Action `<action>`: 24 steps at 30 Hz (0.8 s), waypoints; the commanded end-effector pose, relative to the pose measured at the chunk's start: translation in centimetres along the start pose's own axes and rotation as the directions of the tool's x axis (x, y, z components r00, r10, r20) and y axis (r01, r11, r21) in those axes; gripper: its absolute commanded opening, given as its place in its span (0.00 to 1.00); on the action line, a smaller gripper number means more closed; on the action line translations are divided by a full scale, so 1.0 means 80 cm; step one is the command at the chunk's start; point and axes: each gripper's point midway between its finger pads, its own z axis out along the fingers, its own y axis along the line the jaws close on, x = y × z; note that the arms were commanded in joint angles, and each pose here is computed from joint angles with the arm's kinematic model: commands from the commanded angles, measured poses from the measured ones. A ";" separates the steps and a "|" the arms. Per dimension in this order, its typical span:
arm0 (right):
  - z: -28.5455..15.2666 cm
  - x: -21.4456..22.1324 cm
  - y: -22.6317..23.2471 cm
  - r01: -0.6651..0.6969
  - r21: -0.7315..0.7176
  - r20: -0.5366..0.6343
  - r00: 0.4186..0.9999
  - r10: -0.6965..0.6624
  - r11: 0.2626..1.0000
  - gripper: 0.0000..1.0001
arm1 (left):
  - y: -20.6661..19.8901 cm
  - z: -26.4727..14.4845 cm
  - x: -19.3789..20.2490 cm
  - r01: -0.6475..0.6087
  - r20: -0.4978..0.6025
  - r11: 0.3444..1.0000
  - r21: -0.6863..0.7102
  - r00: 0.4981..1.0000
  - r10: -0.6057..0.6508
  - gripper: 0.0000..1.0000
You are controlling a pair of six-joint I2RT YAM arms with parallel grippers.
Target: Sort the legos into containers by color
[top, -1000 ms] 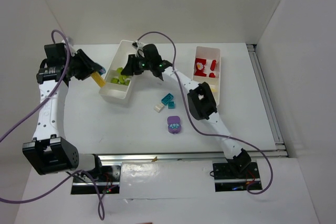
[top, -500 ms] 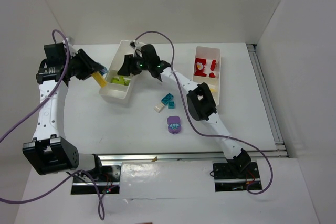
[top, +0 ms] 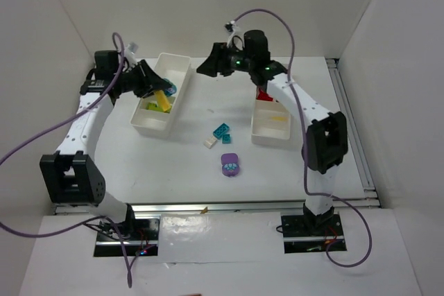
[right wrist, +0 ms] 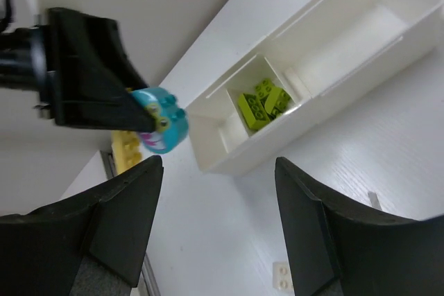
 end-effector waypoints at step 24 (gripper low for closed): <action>0.019 0.085 0.036 0.161 0.145 -0.135 0.981 -0.142 0.976 0.47 | -0.081 0.100 -0.001 0.010 -0.038 0.995 0.097 0.999 -0.006 0.00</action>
